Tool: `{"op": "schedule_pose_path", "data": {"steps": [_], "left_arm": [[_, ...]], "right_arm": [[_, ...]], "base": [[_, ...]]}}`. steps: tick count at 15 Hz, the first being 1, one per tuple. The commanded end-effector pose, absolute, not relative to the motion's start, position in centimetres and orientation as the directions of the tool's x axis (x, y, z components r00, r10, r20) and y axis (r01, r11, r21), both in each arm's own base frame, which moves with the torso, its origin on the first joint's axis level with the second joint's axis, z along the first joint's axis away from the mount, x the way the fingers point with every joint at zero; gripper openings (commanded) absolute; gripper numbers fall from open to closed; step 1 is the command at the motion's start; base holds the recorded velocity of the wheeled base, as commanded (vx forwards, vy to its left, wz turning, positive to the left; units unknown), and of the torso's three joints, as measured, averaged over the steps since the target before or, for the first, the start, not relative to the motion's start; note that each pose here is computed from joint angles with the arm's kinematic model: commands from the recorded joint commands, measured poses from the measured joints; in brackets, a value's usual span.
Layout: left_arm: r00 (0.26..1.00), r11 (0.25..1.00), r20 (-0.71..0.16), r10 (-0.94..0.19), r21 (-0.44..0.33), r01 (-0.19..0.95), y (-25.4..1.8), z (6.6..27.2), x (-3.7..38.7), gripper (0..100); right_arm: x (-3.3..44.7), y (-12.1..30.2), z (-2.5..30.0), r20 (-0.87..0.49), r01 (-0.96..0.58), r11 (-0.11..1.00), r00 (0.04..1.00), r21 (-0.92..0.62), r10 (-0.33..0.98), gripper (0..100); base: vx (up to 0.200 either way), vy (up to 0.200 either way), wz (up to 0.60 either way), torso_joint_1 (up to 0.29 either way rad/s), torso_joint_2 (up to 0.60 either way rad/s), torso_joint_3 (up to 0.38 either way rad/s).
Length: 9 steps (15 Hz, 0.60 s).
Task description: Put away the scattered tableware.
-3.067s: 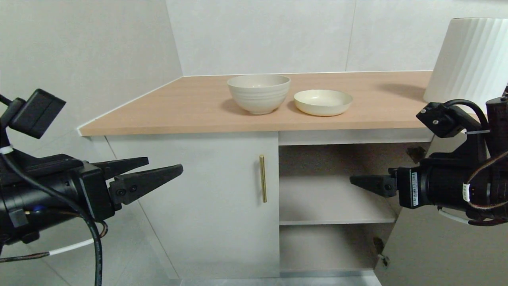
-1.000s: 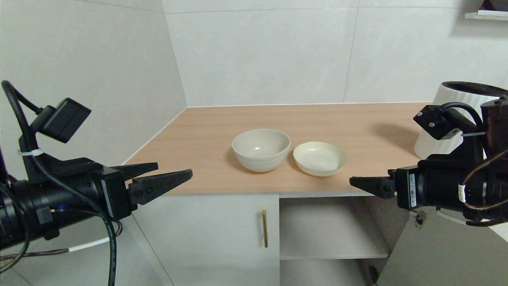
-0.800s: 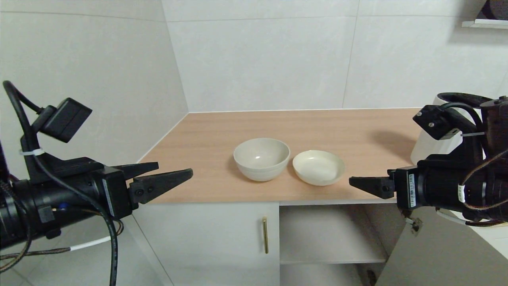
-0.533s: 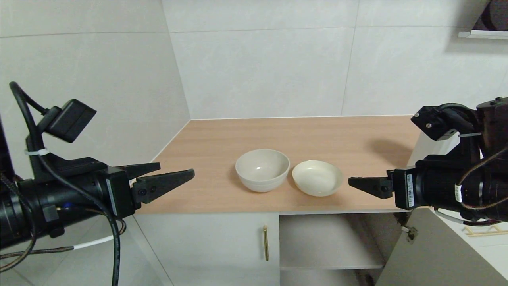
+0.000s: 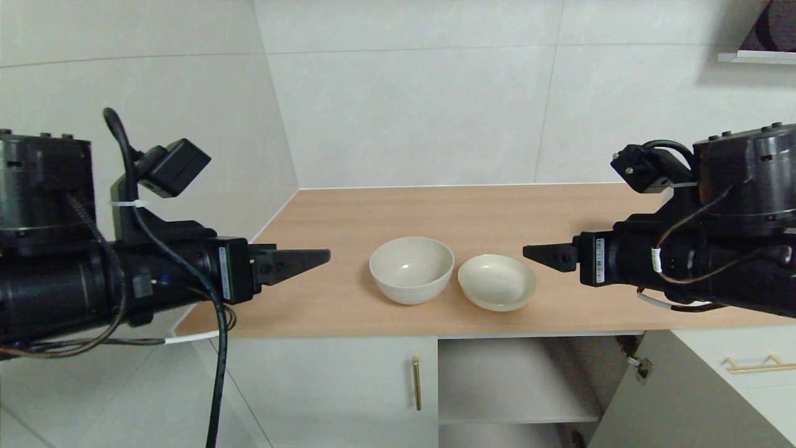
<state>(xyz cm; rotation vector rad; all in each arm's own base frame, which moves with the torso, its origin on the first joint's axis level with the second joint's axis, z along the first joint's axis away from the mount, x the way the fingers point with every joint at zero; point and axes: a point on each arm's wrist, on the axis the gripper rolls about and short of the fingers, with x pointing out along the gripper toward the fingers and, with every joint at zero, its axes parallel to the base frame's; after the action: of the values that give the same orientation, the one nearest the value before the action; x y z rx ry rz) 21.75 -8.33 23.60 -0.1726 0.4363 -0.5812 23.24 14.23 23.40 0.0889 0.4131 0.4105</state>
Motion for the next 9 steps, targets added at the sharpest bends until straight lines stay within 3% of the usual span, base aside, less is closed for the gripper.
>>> {"op": "schedule_pose_path", "data": {"steps": [1,3,6,9], "left_arm": [[0.707,0.834,-0.443,-0.551,-0.296,0.465,-9.8,21.8,24.9,100],[0.654,0.843,-0.533,-0.537,-0.331,0.423,-11.5,19.7,25.8,100],[0.639,0.838,-0.560,-0.527,-0.468,0.281,-13.0,18.9,28.2,100],[0.631,0.818,-0.577,-0.519,-0.549,0.171,-13.5,18.9,29.7,100]], "right_arm": [[25.7,14.9,21.8,-0.424,-0.329,0.929,0.826,0.172,0.371,100],[27.1,15.7,20.8,-0.449,-0.295,0.930,0.816,0.217,0.364,100],[28.9,16.0,19.5,-0.480,-0.243,0.937,0.809,0.252,0.339,100],[29.5,15.8,19.3,-0.482,-0.220,0.938,0.812,0.269,0.329,100]], "base": [[0.000,0.000,0.00,0.000,0.00,0.000],[0.000,0.000,0.00,0.000,0.00,0.000],[0.000,0.000,0.00,0.000,0.00,0.000],[0.000,0.000,0.00,0.000,0.00,0.000]]}}
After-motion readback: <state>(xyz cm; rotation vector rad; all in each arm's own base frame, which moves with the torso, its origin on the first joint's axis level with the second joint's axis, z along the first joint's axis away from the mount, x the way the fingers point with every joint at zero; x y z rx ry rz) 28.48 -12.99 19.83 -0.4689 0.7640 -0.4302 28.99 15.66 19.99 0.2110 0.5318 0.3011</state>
